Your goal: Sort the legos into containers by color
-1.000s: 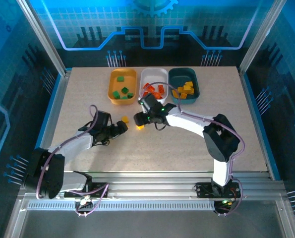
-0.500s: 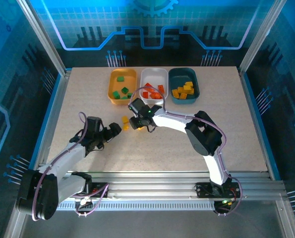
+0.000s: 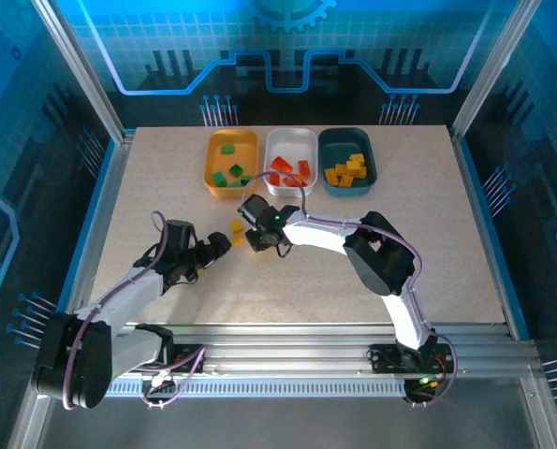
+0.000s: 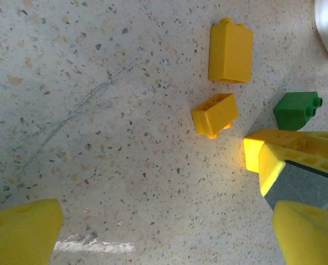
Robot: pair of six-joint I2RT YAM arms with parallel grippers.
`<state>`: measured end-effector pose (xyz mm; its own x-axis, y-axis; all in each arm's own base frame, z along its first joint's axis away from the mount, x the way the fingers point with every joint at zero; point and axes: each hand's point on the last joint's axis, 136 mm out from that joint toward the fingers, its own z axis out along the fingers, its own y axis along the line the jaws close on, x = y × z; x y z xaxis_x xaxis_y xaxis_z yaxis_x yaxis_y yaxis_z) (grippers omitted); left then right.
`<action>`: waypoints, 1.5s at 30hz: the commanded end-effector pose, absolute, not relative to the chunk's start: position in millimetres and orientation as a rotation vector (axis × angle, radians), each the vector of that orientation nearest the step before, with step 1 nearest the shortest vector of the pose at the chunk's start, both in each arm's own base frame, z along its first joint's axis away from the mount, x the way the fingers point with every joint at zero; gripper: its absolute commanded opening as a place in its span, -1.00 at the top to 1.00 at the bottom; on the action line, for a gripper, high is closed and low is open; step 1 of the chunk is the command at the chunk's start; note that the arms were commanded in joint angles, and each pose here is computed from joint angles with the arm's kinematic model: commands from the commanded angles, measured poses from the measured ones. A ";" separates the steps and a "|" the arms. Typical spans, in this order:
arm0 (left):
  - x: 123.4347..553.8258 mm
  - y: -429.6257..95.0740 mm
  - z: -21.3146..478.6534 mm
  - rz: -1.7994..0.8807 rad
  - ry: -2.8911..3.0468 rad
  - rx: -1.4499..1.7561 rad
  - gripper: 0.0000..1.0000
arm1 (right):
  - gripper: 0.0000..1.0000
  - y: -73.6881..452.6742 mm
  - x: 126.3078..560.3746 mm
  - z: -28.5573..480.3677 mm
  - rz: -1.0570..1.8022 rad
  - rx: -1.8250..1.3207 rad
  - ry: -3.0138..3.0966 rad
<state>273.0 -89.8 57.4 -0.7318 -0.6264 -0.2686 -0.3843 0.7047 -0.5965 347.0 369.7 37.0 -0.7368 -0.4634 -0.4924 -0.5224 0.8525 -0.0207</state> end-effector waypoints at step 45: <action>352.7 -136.5 -4.9 -0.327 2.862 -0.740 -0.35 | -0.34 118.4 373.9 165.3 0.308 0.257 2.392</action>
